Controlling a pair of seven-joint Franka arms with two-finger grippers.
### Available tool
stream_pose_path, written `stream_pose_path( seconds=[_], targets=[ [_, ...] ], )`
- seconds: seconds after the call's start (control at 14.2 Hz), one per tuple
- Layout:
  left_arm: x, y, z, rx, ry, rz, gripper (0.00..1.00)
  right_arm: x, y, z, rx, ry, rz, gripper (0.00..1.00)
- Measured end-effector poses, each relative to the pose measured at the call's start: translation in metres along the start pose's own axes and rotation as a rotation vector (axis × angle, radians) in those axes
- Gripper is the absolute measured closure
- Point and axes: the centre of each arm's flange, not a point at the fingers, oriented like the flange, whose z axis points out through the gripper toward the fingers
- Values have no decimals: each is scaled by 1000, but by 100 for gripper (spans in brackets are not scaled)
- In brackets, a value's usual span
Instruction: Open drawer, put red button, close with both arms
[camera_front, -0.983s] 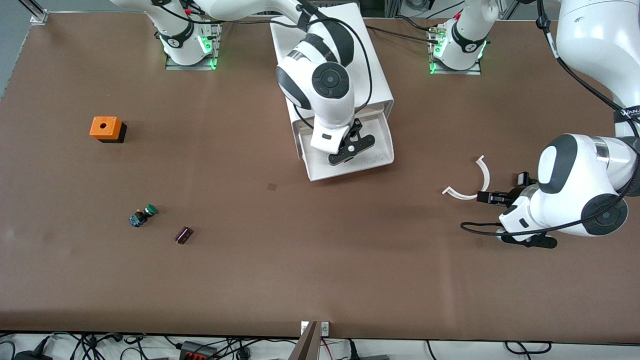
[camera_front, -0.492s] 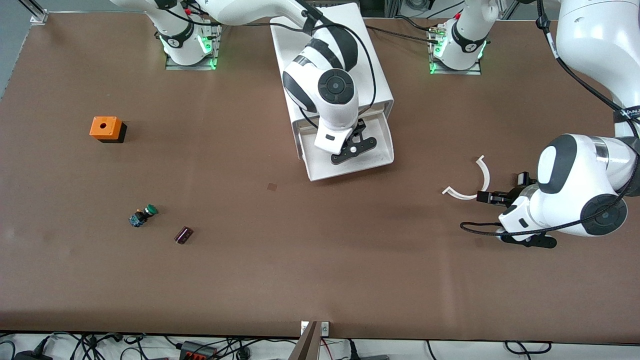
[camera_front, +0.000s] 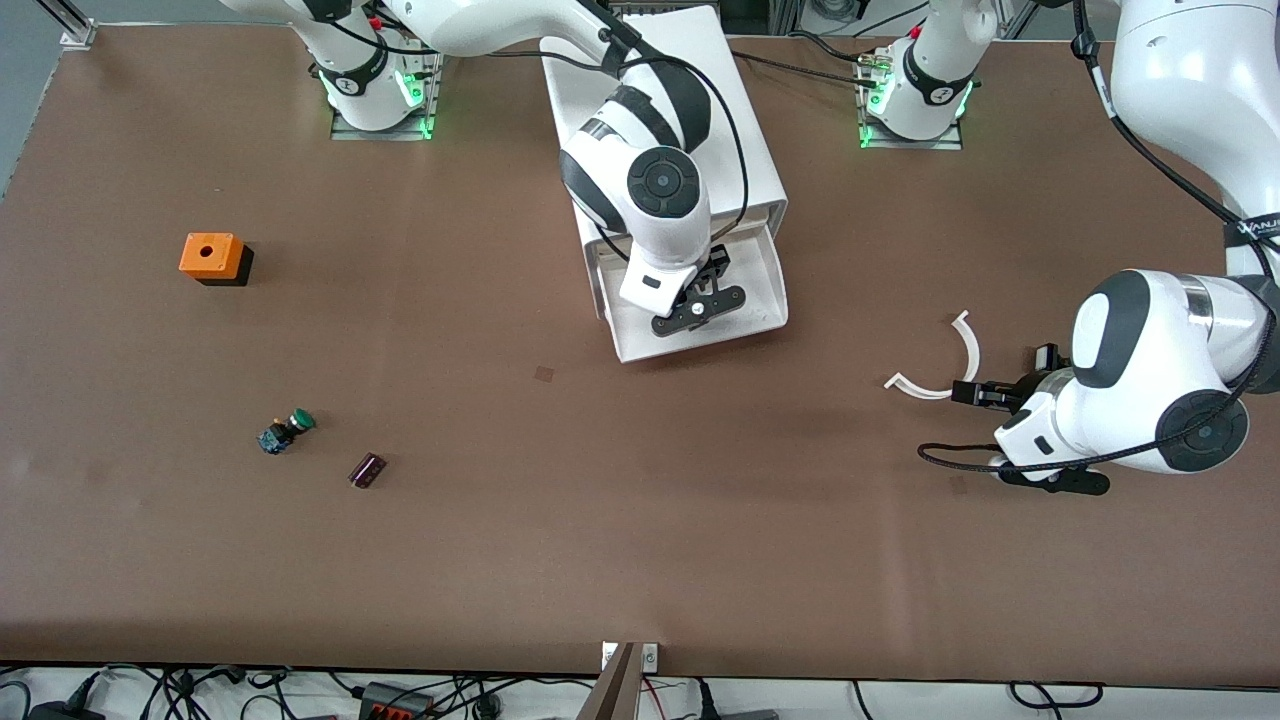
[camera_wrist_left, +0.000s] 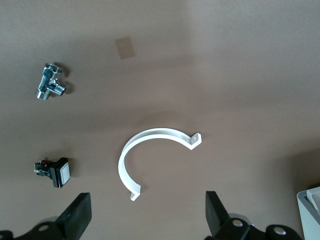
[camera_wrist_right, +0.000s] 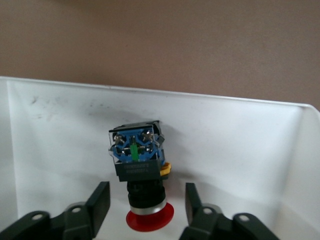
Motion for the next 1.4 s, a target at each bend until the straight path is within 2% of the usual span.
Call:
stream_pose_path(
  seconds=[0.21, 0.42, 0.56, 0.77, 0.91, 1.19, 1.4],
  targets=[
    [0, 2, 0, -1, 0, 3, 0, 11, 4, -28, 24, 52, 77, 0],
    [3, 14, -3, -61, 26, 12, 0, 46, 72, -100, 62, 139, 188, 0],
    [5, 21, -2, -113, 43, 4, 0, 65, 143, -135, 56, 158, 277, 0],
    [11, 51, 2, -150, 92, -33, 0, 76, 242, -141, -46, 82, 335, 0],
    [14, 91, 9, -179, 124, -69, 0, 77, 301, -141, -77, 20, 327, 0],
    [5, 190, 37, -212, 134, -188, 0, 71, 403, -163, -86, -2, 396, 0],
    [-12, 264, 63, -205, 135, -257, 0, 51, 434, -187, -139, 4, 376, 0]
  ],
)
